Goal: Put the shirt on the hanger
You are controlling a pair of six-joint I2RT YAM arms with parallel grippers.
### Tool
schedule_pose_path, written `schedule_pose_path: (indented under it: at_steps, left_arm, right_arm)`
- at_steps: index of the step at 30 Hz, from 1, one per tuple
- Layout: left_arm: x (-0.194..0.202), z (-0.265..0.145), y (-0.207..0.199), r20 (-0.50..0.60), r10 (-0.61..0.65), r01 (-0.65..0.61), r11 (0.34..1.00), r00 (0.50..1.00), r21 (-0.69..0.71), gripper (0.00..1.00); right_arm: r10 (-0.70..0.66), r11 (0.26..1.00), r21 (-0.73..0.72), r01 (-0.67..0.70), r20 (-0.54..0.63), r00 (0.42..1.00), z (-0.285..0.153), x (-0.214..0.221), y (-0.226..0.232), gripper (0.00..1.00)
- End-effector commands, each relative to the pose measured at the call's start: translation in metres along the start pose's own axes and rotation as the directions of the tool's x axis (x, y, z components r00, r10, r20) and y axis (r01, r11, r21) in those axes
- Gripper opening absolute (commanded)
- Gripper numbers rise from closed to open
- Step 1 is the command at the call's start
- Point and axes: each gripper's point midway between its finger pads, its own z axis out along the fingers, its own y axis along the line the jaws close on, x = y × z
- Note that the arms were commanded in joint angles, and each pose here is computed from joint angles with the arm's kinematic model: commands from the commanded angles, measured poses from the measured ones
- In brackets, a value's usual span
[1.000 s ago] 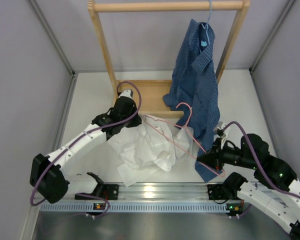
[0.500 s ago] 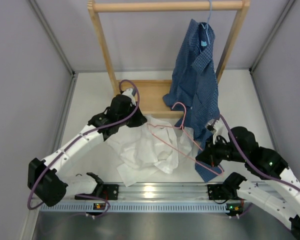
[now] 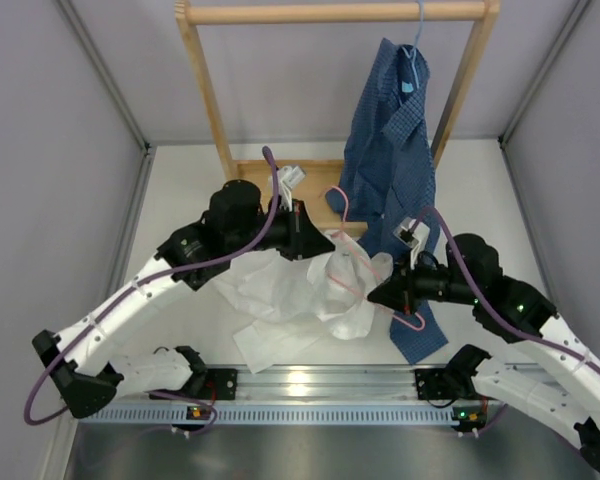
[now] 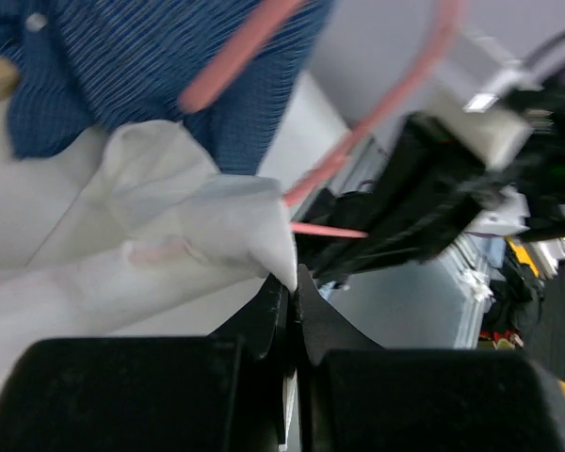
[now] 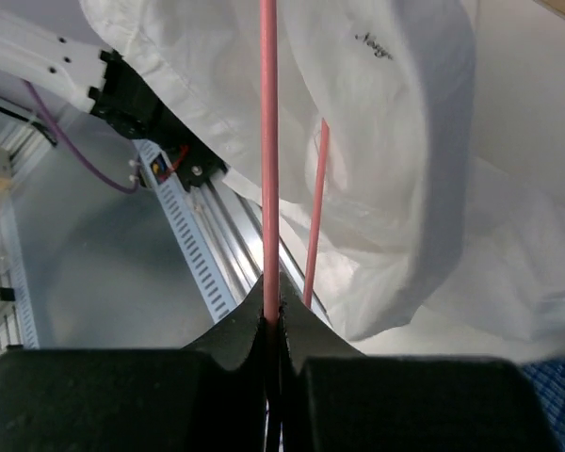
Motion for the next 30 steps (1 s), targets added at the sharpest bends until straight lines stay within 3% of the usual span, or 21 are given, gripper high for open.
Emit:
schedule_pose_path:
  at_steps: [1,5,8,9,11,12,13,15,19,25,30]
  left_arm:
    - [-0.028,-0.048,-0.086,0.101,0.075,-0.098,0.966,0.992,0.24,0.0]
    - [-0.03,-0.071,-0.127,0.116,0.104,-0.139,0.928,0.988,0.345,0.0]
    - [-0.025,-0.07,-0.125,0.118,0.12,-0.153,0.931,0.986,0.332,0.0]
    - [-0.03,-0.067,-0.111,0.155,0.13,-0.168,0.951,0.979,0.259,0.0]
    - [-0.019,-0.056,-0.069,0.121,0.134,-0.144,0.986,0.984,0.079,0.0]
    - [-0.024,-0.052,-0.042,0.148,0.152,-0.145,0.988,0.977,-0.057,0.0]
    - [-0.012,-0.049,-0.02,0.105,0.153,-0.139,0.981,0.983,-0.137,0.0]
    - [-0.005,-0.044,-0.001,0.074,0.167,-0.149,0.967,0.983,-0.208,0.0]
    - [0.009,-0.028,-0.002,-0.011,0.172,-0.172,0.972,0.985,-0.163,0.0]
    - [0.014,-0.02,-0.037,-0.051,0.23,-0.234,0.969,0.972,-0.077,0.0]
    - [0.022,-0.015,-0.044,-0.124,0.3,-0.313,0.944,0.946,-0.104,0.0]
  right_arm:
    - [-0.061,0.972,-0.203,0.114,0.252,0.966,-0.002,-0.049,0.04,0.0]
    - [-0.086,0.941,-0.268,0.207,0.399,0.913,-0.013,-0.082,0.062,0.0]
    - [-0.082,0.918,-0.316,0.24,0.44,0.894,-0.016,-0.089,0.073,0.0]
    - [-0.082,0.908,-0.331,0.255,0.457,0.886,-0.016,-0.09,0.076,0.0]
    - [-0.074,0.912,-0.33,0.244,0.453,0.888,-0.012,-0.087,0.072,0.0]
    - [-0.067,0.921,-0.315,0.229,0.449,0.891,-0.008,-0.081,0.065,0.0]
    - [-0.064,0.926,-0.305,0.222,0.452,0.89,-0.006,-0.078,0.062,0.0]
    - [-0.051,0.943,-0.27,0.195,0.461,0.886,-0.001,-0.071,0.049,0.0]
    - [-0.016,0.946,-0.279,0.166,0.471,0.882,0.01,-0.063,0.041,0.0]
    - [0.036,0.954,-0.277,0.116,0.489,0.872,0.034,-0.053,0.027,0.0]
    - [0.031,0.961,-0.246,0.124,0.544,0.838,0.033,-0.061,0.026,0.0]
